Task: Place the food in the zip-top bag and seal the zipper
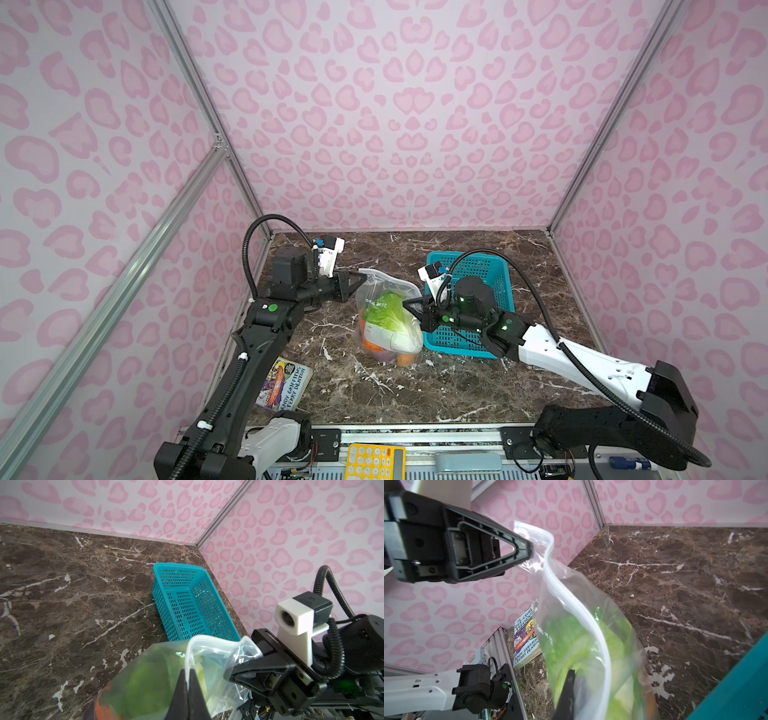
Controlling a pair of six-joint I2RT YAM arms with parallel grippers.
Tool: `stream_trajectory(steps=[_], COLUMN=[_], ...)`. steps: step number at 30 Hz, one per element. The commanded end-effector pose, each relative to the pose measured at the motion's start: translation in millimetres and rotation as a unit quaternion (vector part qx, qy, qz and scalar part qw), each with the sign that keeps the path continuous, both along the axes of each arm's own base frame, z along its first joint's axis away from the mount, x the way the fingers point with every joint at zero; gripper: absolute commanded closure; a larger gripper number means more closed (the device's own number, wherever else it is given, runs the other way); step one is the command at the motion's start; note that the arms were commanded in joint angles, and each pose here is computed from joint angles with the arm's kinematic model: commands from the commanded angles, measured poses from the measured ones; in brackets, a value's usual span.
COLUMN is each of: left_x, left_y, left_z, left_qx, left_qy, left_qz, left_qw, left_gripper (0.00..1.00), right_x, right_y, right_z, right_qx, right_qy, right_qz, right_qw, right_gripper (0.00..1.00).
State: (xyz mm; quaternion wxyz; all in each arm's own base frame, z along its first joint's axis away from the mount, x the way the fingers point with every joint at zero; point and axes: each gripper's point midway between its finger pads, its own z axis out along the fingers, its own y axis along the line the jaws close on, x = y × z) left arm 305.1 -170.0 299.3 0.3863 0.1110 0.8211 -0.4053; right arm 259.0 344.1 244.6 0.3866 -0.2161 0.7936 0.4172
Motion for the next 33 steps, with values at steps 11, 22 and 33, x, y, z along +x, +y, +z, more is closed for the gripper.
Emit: stream_trajectory(steps=[11,22,33], left_x=[69.5,69.4,87.8], left_y=[90.9,158.0,189.2], left_z=[-19.4,-28.1,-50.6], left_qx=[0.099,0.093,0.016], left_qy=[-0.036,-0.044,0.003], left_qz=[0.210,0.329,0.334], left_qw=[0.972,0.939,0.943], left_gripper=[0.02,0.02,0.02], right_x=[143.2,231.7,248.1], right_y=[-4.9,28.0,-7.0], right_z=[-62.2,-125.8,-59.9], right_qx=[-0.050,-0.192,-0.276], right_qy=[0.058,0.089,0.018], right_qz=[-0.078,-0.078,-0.126], right_qw=[0.994,0.974,0.953], right_gripper=[1.00,0.79,0.21])
